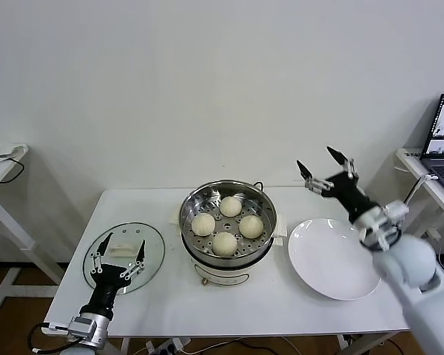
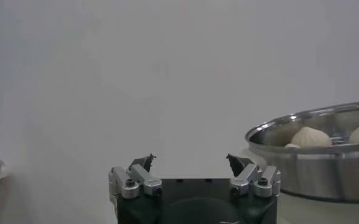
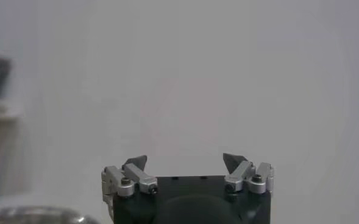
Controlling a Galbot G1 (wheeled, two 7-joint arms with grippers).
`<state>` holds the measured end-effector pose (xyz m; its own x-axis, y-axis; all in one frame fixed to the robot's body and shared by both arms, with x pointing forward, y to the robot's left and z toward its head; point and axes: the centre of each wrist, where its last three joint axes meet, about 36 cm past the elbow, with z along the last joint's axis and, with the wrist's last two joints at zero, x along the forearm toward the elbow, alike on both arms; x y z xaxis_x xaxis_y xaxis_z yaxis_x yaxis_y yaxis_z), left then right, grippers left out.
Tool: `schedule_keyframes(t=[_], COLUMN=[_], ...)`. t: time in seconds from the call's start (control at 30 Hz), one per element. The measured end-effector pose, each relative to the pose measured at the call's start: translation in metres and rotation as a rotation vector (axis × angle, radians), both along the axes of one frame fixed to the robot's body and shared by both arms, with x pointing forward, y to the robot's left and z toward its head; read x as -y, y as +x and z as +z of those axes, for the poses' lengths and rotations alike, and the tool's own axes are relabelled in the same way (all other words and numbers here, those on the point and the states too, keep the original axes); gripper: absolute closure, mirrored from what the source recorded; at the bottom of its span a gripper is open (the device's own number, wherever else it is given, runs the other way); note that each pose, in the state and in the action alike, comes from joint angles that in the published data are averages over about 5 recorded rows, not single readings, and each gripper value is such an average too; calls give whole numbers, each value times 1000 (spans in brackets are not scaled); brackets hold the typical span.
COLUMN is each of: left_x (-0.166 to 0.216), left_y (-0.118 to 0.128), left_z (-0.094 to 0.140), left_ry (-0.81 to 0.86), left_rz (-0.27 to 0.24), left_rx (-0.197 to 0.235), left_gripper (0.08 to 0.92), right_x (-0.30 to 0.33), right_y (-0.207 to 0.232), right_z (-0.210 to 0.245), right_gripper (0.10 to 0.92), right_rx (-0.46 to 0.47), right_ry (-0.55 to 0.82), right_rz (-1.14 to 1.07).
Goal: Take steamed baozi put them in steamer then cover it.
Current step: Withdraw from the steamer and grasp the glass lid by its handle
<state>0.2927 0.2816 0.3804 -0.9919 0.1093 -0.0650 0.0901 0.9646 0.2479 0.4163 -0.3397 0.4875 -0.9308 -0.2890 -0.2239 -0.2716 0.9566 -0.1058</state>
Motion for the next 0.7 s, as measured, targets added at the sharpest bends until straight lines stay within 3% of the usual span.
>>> schedule_keyframes(t=[0.47,0.7], left_x=[0,-5], left_y=[-5,-8], left_z=[-7,-19], left_ry=[48,169], left_rz=[8,31], left_rx=[17,20], left_gripper=[177,177], right_x=[-18,-22], right_y=[-83,-104], right_z=[-93,-118], right_gripper=[200,200], right_rx=[-25,-50], right_ry=[161,193], right_rz=[-174,-226])
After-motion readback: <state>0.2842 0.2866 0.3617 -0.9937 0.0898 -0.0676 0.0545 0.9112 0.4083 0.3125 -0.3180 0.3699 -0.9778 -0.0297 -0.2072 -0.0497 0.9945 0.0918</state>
